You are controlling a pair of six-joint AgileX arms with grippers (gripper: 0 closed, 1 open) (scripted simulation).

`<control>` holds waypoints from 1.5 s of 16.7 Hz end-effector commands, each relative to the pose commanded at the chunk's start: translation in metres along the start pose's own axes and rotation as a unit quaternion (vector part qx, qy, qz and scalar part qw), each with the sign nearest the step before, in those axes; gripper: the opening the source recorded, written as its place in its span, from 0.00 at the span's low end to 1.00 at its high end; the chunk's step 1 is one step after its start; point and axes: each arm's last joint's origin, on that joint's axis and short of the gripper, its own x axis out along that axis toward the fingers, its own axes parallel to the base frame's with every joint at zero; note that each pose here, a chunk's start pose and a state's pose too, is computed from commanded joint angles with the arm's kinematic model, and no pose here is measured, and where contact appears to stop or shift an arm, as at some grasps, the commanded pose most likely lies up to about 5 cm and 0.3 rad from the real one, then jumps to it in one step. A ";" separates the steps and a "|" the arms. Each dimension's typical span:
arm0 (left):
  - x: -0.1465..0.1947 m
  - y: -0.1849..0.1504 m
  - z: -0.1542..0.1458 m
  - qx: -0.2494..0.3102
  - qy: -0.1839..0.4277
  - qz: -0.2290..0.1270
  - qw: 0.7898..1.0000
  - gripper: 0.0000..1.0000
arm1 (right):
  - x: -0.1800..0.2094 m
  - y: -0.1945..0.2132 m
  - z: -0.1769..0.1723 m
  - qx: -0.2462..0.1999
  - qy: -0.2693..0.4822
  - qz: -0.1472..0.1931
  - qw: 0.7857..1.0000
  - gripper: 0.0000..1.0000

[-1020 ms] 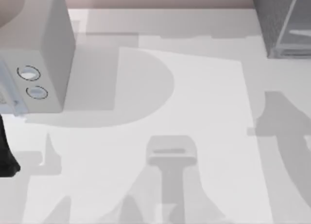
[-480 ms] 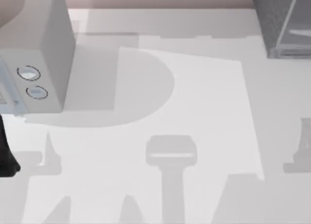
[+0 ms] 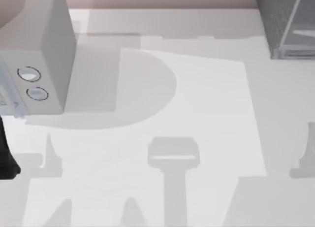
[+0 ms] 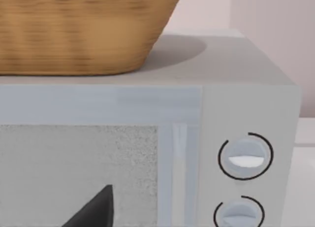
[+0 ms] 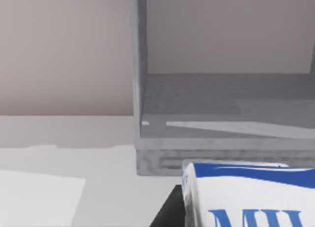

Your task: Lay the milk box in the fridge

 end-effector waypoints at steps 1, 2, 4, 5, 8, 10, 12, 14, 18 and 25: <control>0.000 0.000 0.000 0.000 0.000 0.000 1.000 1.00 | 0.000 0.000 0.001 -0.002 0.001 0.000 1.000 0.00; 0.000 0.000 0.000 0.000 0.000 0.000 1.000 1.00 | 0.001 0.000 0.003 -0.004 0.001 0.000 1.000 0.00; 0.000 0.000 0.000 0.000 0.000 0.000 1.000 1.00 | 0.005 -0.001 0.012 -0.009 0.001 -0.001 1.000 0.00; 0.000 0.000 0.000 0.000 0.000 0.000 1.000 1.00 | 0.007 -0.002 0.019 -0.010 0.001 -0.001 1.000 0.00; 0.000 0.000 0.000 0.000 0.000 0.000 1.000 1.00 | 0.024 -0.005 0.044 -0.011 -0.003 -0.002 1.000 0.00; 0.000 0.000 0.000 0.000 0.000 0.000 1.000 1.00 | 0.044 -0.008 0.063 -0.011 -0.007 -0.003 1.000 0.00; 0.000 0.000 0.000 0.000 0.000 0.000 1.000 1.00 | 0.071 -0.014 0.080 -0.010 -0.012 -0.002 1.000 0.00; 0.000 0.000 0.000 0.000 0.000 0.000 1.000 1.00 | 0.105 -0.021 0.090 -0.010 -0.017 -0.002 1.000 0.00; 0.000 0.000 0.000 0.000 0.000 0.000 1.000 1.00 | 0.182 -0.044 0.084 -0.008 -0.021 0.000 1.000 0.00; 0.000 0.000 0.000 0.000 0.000 0.000 1.000 1.00 | 0.278 -0.087 -0.003 0.000 -0.005 0.001 1.000 0.00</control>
